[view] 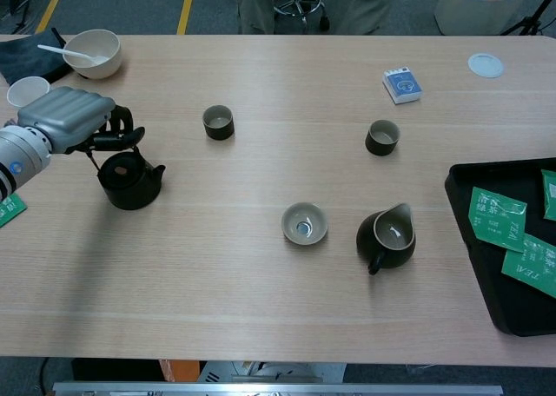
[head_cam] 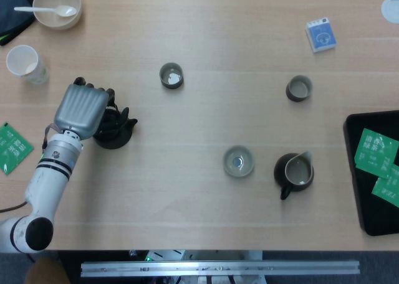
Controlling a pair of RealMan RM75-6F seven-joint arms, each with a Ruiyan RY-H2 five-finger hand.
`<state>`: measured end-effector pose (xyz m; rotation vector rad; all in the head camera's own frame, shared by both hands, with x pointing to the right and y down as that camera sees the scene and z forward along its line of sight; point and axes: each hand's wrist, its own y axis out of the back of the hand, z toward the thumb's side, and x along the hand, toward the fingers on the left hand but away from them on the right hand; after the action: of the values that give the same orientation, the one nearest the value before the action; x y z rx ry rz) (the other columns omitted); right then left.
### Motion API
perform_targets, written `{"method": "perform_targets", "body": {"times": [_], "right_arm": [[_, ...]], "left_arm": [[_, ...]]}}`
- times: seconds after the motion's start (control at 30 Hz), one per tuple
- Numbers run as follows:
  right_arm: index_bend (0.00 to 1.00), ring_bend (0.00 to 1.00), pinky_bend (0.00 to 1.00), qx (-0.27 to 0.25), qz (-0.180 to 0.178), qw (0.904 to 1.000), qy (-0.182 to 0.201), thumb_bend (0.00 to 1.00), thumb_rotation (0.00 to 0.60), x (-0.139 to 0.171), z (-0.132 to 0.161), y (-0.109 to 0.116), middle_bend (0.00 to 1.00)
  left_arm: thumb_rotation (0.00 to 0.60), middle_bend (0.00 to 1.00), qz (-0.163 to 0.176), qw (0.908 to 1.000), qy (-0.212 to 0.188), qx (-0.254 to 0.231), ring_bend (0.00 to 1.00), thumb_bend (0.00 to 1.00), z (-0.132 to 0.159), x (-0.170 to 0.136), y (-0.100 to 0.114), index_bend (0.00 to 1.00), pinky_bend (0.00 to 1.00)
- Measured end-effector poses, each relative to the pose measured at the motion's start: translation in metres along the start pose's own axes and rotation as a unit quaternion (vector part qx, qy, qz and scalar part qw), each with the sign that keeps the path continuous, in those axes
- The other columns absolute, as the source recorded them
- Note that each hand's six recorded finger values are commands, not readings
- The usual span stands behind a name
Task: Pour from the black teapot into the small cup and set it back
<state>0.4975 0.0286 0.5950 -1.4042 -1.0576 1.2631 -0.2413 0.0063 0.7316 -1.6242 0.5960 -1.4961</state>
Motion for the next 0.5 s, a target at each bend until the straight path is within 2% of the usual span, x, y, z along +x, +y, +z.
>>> {"method": "perform_targets", "body": {"times": [0.5], "right_arm": [[0.26,0.19,0.13,-0.002,0.001,1.0000,-0.002,0.43,0.600,0.0021,-0.0014,-0.0010,0.31]], "left_arm": [[0.001,0.52,-0.014,0.9999,-0.001,0.003,0.43,0.36,0.0043,-0.0076,-0.0060,0.43,0.23]]}}
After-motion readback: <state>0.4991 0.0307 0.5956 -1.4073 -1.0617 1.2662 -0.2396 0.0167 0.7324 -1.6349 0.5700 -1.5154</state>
